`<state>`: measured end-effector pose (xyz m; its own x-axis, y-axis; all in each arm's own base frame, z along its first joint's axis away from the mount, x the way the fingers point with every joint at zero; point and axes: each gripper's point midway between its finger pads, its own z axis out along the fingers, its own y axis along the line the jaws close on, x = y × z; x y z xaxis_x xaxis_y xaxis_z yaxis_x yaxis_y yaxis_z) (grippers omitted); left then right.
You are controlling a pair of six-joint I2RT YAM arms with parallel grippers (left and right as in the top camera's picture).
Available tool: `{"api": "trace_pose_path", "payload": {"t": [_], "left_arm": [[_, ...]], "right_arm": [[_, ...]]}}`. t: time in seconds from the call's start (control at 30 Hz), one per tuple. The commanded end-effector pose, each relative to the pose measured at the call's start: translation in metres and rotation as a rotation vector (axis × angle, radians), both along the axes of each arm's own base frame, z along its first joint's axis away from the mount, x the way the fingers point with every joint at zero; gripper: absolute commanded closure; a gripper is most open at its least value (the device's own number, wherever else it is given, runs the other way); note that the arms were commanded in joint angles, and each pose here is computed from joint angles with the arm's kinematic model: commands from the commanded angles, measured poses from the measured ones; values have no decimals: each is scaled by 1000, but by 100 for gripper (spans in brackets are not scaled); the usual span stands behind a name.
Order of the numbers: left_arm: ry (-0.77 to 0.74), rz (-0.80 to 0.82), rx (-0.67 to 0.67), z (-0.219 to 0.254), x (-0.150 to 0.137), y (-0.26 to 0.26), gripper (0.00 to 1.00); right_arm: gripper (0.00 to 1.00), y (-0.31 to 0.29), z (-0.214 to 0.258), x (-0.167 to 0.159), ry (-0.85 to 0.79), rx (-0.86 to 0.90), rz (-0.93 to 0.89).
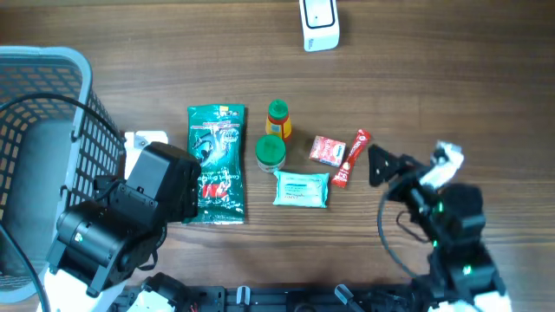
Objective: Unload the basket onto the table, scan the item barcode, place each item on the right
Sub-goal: 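Retract the left arm beside the basket and move the right gripper toward the stick, then grasp the red Nescafe stick with the right gripper and lift it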
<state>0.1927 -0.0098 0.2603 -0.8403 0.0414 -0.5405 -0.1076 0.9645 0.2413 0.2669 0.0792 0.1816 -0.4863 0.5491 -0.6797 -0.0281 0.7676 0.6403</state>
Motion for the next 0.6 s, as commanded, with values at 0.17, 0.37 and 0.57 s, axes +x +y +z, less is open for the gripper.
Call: {"api": "trace_pose_path", "payload": {"t": [0.17,0.37,0.57], "left_arm": [[-1,20,-11,-1,0,1,0],[-1,21,-12,-1,0,1,0],[-1,21,-12,-1,0,1,0]], "right_arm": [[0,19,18,39,283,-129,117],[0,23,-10,38,501,-165,158],[0,32,-4,37,513,-134,209]]}}
